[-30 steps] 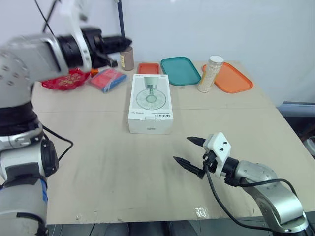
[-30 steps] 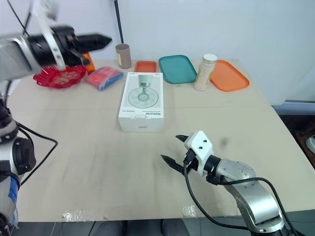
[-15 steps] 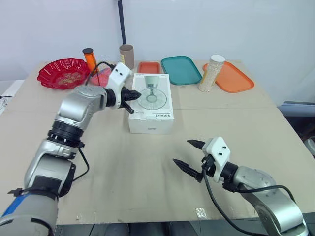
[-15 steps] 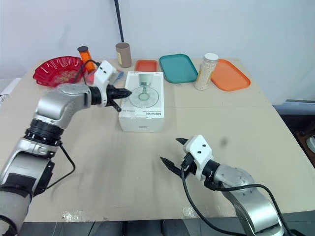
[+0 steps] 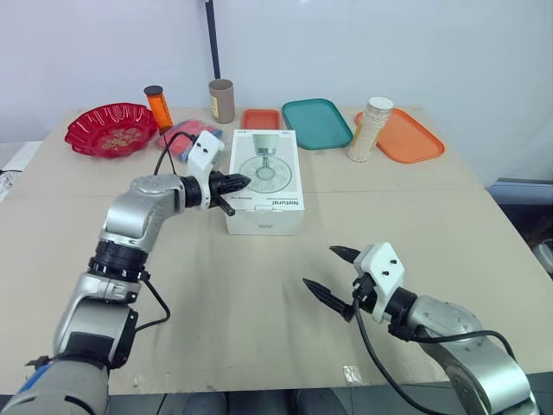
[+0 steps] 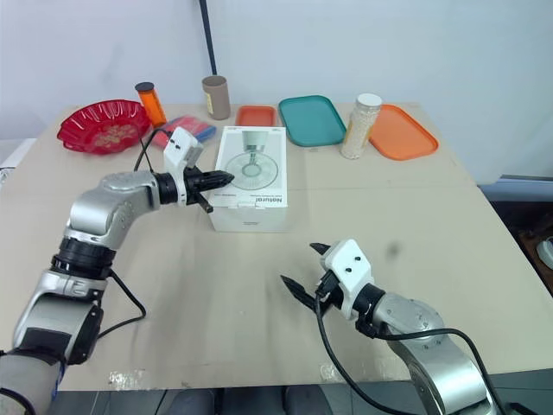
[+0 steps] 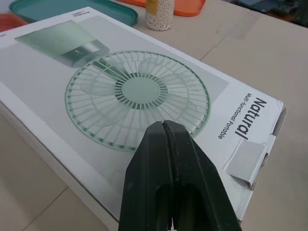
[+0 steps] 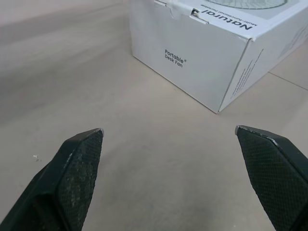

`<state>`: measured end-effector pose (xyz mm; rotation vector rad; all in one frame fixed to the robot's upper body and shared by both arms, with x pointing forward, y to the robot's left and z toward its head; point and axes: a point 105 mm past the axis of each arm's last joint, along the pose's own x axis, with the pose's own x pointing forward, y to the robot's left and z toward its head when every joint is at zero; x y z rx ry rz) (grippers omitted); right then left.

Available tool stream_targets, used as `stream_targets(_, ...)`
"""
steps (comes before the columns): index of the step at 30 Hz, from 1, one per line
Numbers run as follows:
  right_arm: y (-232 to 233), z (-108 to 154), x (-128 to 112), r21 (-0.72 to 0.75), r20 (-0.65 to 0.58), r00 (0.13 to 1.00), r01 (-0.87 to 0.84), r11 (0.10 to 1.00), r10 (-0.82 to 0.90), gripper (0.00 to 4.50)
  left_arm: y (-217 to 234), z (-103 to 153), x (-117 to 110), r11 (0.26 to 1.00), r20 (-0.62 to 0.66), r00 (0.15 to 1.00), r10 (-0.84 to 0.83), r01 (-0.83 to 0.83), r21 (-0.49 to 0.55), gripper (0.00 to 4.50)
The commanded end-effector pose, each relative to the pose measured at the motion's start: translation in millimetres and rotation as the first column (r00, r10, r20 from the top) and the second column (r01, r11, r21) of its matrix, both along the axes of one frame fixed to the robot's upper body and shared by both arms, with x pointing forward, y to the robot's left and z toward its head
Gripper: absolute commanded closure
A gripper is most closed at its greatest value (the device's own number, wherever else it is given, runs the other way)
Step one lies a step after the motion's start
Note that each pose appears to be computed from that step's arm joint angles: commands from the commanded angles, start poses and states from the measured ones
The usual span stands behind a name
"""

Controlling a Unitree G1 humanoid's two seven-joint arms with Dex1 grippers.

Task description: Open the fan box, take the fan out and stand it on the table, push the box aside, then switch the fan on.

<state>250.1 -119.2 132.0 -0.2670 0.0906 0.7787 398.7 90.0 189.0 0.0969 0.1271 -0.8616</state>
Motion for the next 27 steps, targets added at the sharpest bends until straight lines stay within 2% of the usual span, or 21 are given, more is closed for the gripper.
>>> stream_targets(1,3.5,12.0,-1.8,0.005,0.050,0.998,-0.023,1.000,0.023,0.00,-3.0,19.9,1.8,0.999,0.081,0.996,0.029,-0.025,-0.046,4.44)
stream_targets(7,2.3,14.2,-0.5,-0.005,0.038,0.999,-0.030,1.000,0.030,0.00,-10.4,12.7,11.8,0.995,0.060,0.995,0.083,-0.080,-0.051,4.44)
stream_targets(10,6.7,35.7,7.3,0.003,0.083,0.996,-0.034,0.999,0.033,0.00,-9.0,2.4,13.0,0.996,0.031,0.996,0.089,-0.089,0.003,4.44)
stream_targets(12,9.8,49.7,16.5,0.005,0.112,0.993,-0.020,1.000,0.020,0.00,-8.0,1.1,13.8,0.995,0.022,0.995,0.097,-0.096,-0.005,4.44)
stream_targets(16,19.3,61.5,43.1,-0.104,0.153,0.988,0.015,0.994,0.001,0.00,-8.6,-1.5,15.0,0.995,0.002,0.995,0.100,-0.100,-0.008,4.44)
stream_targets(21,36.9,79.2,66.3,-0.094,0.162,0.987,0.018,0.995,-0.003,0.00,-10.8,4.1,15.1,0.996,0.001,0.996,0.088,-0.088,-0.023,4.44)
stream_targets(27,52.8,71.7,87.7,-0.131,0.160,0.987,0.031,0.991,-0.010,0.00,-9.6,5.1,15.9,0.996,0.003,0.996,0.084,-0.084,-0.018,4.44)
